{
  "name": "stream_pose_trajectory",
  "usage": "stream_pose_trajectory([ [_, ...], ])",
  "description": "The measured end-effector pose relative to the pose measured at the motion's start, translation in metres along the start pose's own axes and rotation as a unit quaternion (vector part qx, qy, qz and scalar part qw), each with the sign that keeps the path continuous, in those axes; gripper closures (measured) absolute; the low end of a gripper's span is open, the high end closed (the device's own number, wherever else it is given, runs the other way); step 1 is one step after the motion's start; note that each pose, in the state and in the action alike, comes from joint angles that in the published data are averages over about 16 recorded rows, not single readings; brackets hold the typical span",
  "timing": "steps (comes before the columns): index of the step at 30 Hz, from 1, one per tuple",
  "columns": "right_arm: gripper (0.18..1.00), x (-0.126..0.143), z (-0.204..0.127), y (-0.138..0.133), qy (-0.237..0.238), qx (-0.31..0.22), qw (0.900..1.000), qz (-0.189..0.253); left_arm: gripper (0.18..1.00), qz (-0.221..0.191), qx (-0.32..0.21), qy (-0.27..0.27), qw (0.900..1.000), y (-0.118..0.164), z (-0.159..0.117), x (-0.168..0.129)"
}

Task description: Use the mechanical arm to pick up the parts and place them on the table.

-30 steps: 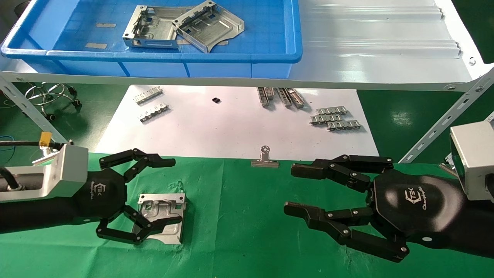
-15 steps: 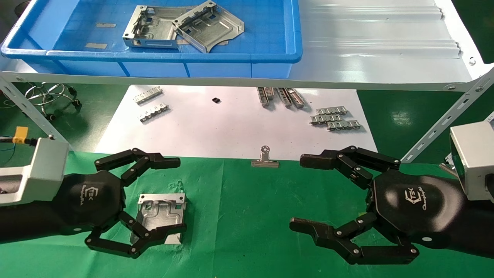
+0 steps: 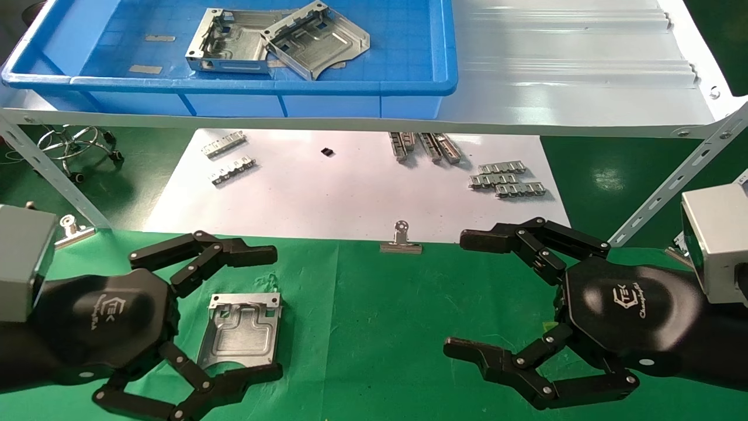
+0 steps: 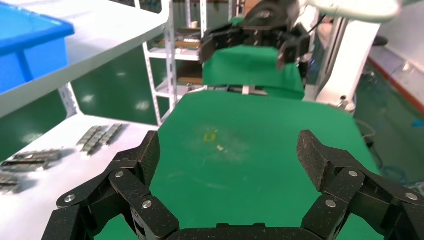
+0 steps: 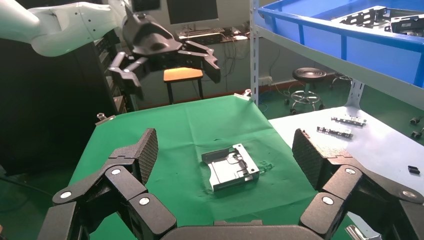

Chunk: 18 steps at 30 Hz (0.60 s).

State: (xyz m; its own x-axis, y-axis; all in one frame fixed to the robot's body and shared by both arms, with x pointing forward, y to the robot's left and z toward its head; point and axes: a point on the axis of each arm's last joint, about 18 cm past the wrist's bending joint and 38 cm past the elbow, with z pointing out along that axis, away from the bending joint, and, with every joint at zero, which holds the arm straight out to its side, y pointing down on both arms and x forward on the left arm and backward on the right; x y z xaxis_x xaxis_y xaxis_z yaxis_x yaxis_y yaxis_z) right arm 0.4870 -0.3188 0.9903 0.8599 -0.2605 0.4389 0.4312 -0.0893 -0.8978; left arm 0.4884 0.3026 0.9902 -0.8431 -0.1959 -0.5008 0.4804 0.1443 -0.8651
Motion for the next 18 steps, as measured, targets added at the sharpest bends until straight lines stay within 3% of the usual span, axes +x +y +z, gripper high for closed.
stream_pose_trajectory([
  [18,0.178,0.0,0.0,0.0,0.0,0.0,1.0,0.0,0.183,-0.014,0.02,0.016,0.9996,-0.012,-0.001,0.015],
])
